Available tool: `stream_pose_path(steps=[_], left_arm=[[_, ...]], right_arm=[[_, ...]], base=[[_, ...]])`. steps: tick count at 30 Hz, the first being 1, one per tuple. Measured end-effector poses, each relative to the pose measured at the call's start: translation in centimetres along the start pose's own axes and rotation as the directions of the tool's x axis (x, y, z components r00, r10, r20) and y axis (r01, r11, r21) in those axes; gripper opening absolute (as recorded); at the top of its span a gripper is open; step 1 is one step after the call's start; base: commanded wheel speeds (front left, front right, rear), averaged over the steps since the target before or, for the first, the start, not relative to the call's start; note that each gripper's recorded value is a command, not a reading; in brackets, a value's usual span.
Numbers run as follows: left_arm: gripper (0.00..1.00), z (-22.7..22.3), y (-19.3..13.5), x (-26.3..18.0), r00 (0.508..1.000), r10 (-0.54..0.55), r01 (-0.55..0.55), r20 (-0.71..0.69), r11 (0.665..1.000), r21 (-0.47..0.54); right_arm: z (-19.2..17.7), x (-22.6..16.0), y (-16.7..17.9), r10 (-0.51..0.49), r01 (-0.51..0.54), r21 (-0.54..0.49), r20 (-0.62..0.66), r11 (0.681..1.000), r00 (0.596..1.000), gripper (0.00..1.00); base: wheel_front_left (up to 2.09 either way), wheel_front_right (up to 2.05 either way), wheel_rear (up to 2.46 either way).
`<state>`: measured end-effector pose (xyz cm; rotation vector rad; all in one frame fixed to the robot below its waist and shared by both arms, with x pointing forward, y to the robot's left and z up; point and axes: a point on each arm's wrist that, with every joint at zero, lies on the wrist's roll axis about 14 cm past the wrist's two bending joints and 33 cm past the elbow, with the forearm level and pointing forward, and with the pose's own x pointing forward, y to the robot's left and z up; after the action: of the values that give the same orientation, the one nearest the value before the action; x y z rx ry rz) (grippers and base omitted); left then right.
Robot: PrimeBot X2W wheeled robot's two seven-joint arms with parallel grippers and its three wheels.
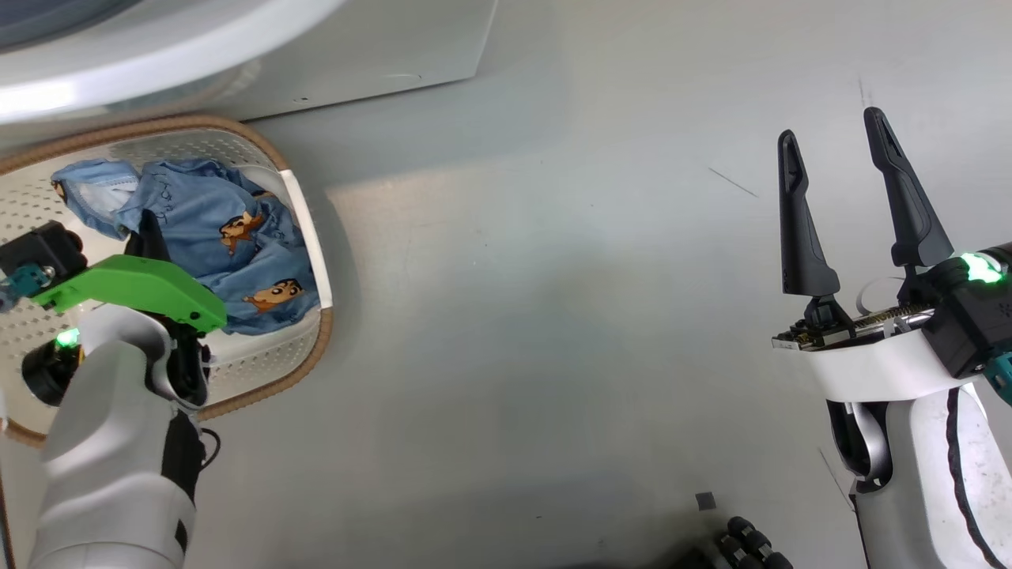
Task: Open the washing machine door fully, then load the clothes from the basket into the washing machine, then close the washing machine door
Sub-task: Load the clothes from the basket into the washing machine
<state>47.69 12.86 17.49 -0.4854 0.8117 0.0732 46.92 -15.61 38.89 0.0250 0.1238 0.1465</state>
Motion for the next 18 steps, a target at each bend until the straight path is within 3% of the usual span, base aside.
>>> stream_pose_path(steps=[6,18], left_arm=[[0.0,2.4,-2.0,-2.7,0.993,-0.042,0.046,0.107,0.998,-0.03],[0.0,6.9,-2.3,-9.5,0.958,-0.082,0.082,0.275,0.997,0.011]], right_arm=[[2.2,0.0,0.9,0.024,-0.025,0.006,0.052,1.0,0.998,1.0],[6.6,-1.1,3.3,0.083,-0.088,0.029,0.147,0.996,0.986,1.0]], base=[[0.0,0.0,0.0],[0.0,0.0,0.0]])
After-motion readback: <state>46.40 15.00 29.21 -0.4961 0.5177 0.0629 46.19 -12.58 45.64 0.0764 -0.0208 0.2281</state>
